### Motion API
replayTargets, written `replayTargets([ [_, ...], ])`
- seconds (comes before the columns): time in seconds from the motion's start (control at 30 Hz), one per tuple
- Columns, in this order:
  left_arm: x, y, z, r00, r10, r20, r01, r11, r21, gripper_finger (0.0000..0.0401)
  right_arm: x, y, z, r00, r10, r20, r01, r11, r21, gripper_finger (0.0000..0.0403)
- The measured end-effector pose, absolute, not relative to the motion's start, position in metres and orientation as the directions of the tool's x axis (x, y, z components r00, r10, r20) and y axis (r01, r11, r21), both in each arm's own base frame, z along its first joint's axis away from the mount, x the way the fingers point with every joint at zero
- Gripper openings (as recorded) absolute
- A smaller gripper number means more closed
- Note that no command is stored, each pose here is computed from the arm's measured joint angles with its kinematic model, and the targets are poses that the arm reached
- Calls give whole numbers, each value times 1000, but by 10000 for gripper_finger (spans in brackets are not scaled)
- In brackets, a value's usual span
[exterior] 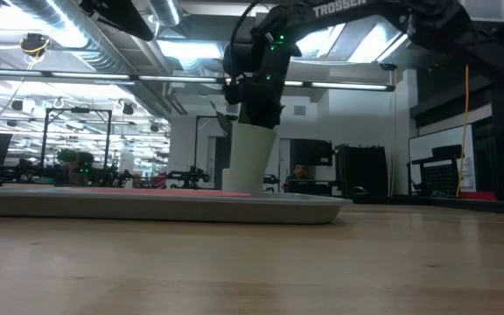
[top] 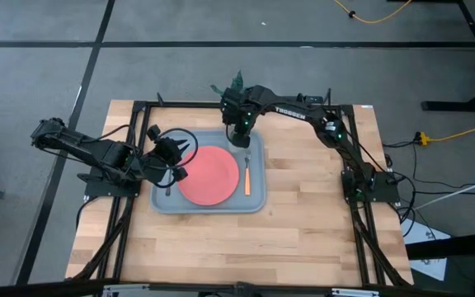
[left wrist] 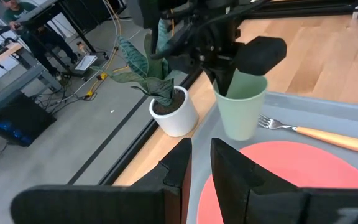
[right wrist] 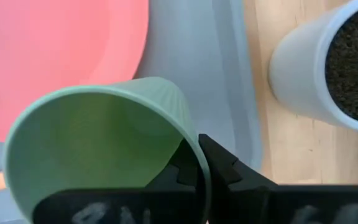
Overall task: Pick and place plate/cup/fork/spoon on tray
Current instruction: Put the green cup on the blue tray above the plate
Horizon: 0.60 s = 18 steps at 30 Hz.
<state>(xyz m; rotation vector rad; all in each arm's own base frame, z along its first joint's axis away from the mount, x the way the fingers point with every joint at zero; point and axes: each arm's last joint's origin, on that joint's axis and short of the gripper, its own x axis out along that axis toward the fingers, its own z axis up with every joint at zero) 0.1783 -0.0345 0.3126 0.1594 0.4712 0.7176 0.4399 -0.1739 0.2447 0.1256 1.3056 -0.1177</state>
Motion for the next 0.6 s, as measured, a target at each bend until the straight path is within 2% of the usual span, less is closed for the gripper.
replayTargets([
  [0.53,178,-35,313,656,662,-362,-593,749,296,53,443,-172,238,245,-22,-969,159,987,18,2],
  [0.6,178,-35,312,661,653,-369,-585,757,291,53,444,-168,240,236,-57,-970,176,984,-15,2],
])
